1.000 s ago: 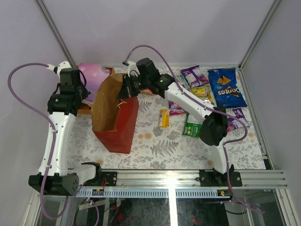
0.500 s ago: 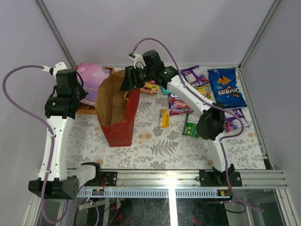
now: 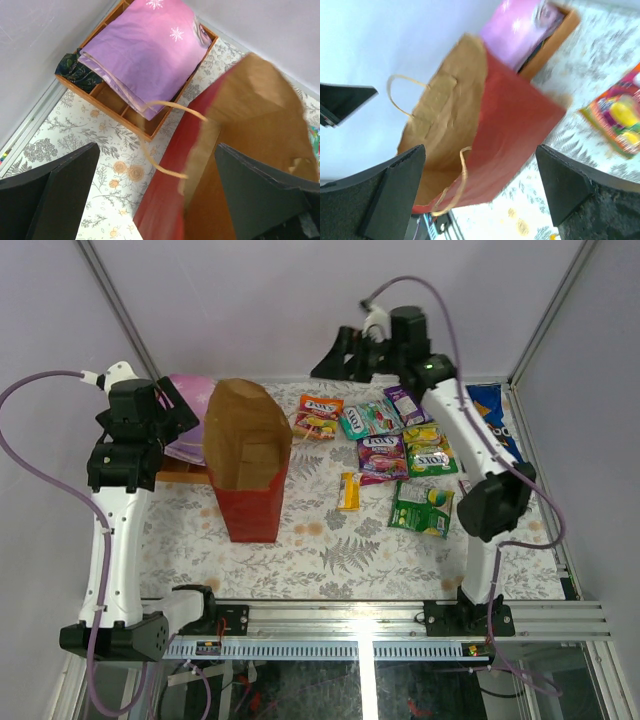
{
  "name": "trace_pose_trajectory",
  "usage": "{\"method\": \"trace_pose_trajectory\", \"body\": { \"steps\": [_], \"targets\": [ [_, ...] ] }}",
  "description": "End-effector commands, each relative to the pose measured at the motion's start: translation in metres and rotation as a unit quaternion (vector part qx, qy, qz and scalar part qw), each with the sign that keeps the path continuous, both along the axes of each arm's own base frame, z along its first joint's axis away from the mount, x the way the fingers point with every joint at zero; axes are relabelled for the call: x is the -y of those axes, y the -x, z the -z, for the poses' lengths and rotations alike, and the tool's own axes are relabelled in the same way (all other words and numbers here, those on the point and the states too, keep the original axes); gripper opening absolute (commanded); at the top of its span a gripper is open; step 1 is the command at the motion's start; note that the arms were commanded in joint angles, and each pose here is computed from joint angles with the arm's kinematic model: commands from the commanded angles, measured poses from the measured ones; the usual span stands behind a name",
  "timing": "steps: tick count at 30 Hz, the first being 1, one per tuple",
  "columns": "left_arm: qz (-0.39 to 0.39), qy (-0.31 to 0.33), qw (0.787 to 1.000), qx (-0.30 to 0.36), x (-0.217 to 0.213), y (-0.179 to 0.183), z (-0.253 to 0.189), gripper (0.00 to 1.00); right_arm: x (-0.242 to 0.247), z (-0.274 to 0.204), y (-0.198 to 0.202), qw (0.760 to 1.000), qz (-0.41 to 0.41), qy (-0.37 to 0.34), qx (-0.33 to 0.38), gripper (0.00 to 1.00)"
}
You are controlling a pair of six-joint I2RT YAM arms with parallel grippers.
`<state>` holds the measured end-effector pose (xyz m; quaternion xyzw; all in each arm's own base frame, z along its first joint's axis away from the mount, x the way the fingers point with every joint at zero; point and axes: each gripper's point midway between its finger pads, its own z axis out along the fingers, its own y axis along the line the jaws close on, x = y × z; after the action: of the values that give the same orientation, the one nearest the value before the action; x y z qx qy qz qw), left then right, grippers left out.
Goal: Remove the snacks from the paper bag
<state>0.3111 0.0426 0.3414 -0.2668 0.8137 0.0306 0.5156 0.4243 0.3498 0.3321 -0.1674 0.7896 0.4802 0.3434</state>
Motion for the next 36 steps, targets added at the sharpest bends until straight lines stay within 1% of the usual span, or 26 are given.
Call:
{"method": "trace_pose_trajectory", "body": {
  "steps": [1,4,6,7,10,12,14,19,22,25,30,36],
  "targets": [
    [-0.002,-0.013,0.999,0.036,-0.005,-0.009,-0.027,1.0,0.034,-0.096,0.008,0.993,-0.013,-0.086,0.079,0.99],
    [-0.003,-0.014,0.999,0.04,-0.005,-0.01,-0.031,1.0,0.052,-0.077,-0.013,0.995,0.028,-0.068,0.066,0.99],
    [-0.004,-0.014,0.999,0.048,-0.006,-0.009,-0.037,1.0,0.059,-0.045,-0.032,0.996,0.058,-0.056,0.036,1.0],
    [-0.003,-0.013,0.999,0.052,-0.005,-0.009,-0.04,1.0,0.061,-0.022,-0.044,0.996,0.078,-0.037,0.017,1.0],
    [0.006,-0.008,0.998,0.065,-0.001,-0.012,-0.047,1.0,0.067,0.051,-0.082,0.989,0.142,0.025,-0.035,0.91],
    [0.01,-0.005,0.998,0.068,0.0,-0.015,-0.048,1.0,0.07,0.09,-0.097,0.98,0.181,0.068,-0.043,0.87],
    [0.015,-0.004,0.998,0.065,0.002,-0.018,-0.045,1.0,0.063,0.117,-0.107,0.975,0.196,0.099,-0.038,0.84],
    [0.025,0.0,0.998,0.057,0.005,-0.026,-0.037,1.0,0.033,0.168,-0.12,0.967,0.18,0.177,-0.009,0.8],
    [0.026,-0.003,0.998,0.053,0.005,-0.028,-0.035,1.0,0.019,0.2,-0.128,0.962,0.165,0.217,-0.008,0.72],
    [0.026,-0.006,0.998,0.051,0.004,-0.03,-0.034,1.0,0.01,0.231,-0.126,0.958,0.147,0.247,-0.017,0.67],
    [0.027,-0.005,0.999,0.044,0.004,-0.034,-0.028,1.0,0.004,0.269,-0.114,0.946,0.13,0.295,-0.015,0.64],
    [0.031,-0.004,0.999,0.039,0.006,-0.037,-0.024,1.0,0.007,0.303,-0.111,0.938,0.116,0.325,-0.024,0.64]
  ]
}}
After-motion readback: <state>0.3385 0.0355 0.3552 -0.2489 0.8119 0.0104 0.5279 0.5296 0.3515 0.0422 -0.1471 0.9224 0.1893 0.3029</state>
